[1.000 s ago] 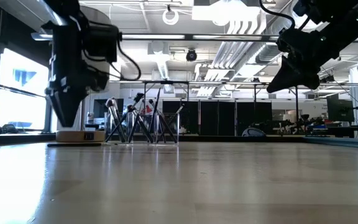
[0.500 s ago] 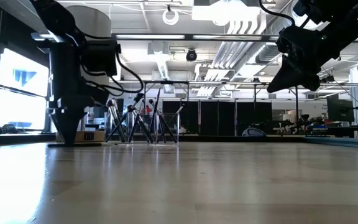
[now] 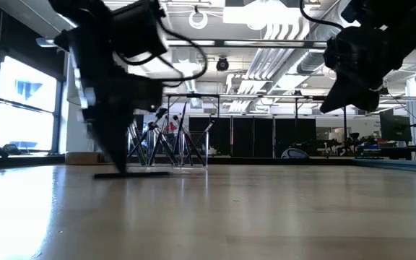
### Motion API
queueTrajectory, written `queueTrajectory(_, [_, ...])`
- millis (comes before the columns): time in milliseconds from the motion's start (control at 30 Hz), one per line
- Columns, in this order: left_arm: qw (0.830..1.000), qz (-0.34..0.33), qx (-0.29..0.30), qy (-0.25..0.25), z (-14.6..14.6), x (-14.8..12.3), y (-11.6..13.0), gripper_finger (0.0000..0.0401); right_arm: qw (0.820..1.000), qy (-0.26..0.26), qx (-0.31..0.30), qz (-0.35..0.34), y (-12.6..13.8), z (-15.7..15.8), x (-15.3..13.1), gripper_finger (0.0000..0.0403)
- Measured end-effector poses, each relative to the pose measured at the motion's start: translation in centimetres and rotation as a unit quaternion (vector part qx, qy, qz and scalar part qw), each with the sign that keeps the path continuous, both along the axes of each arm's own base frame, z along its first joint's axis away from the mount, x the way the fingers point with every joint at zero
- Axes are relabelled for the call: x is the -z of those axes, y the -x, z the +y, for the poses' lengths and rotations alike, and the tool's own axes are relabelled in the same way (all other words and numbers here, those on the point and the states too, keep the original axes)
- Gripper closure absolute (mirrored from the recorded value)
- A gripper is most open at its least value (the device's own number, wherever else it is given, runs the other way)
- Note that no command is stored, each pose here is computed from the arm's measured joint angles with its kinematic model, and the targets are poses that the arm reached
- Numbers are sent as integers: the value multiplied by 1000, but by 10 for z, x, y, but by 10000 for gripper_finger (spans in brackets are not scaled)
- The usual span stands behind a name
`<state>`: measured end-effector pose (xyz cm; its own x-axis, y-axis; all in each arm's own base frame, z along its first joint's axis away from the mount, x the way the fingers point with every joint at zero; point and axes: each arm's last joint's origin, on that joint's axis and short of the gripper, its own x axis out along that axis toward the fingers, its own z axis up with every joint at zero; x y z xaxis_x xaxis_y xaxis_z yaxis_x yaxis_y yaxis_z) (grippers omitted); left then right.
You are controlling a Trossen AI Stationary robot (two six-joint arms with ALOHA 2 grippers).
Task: Pick & Place Makeup Supplies
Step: Put the black makeup brush into the transparent organizer
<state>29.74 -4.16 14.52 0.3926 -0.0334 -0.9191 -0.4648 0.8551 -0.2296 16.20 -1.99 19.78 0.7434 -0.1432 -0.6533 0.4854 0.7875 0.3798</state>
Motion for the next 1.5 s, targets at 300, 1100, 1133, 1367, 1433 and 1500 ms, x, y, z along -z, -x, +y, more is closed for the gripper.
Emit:
queueTrajectory(300, [998,-33,-51,-16,-33,-3,-50,400,998,-10,-55,19,1,22,3,402])
queueTrajectory(1100, [998,-48,-48,-5,-38,-50,-82,401,963,131,-231,50,-47,41,39,343])
queueTrajectory(1133, [998,-43,-48,-6,-38,-51,-81,401,958,140,-245,45,-54,41,40,335])
queueTrajectory(1367, [999,-16,-27,18,-46,-56,-75,401,909,202,-359,64,-102,40,54,322])
queueTrajectory(1433, [999,-10,-28,20,-51,-55,-72,401,899,196,-385,67,-115,40,60,325])
queueTrajectory(1500, [999,-10,-29,21,-58,-55,-70,401,891,197,-401,73,-126,39,65,326])
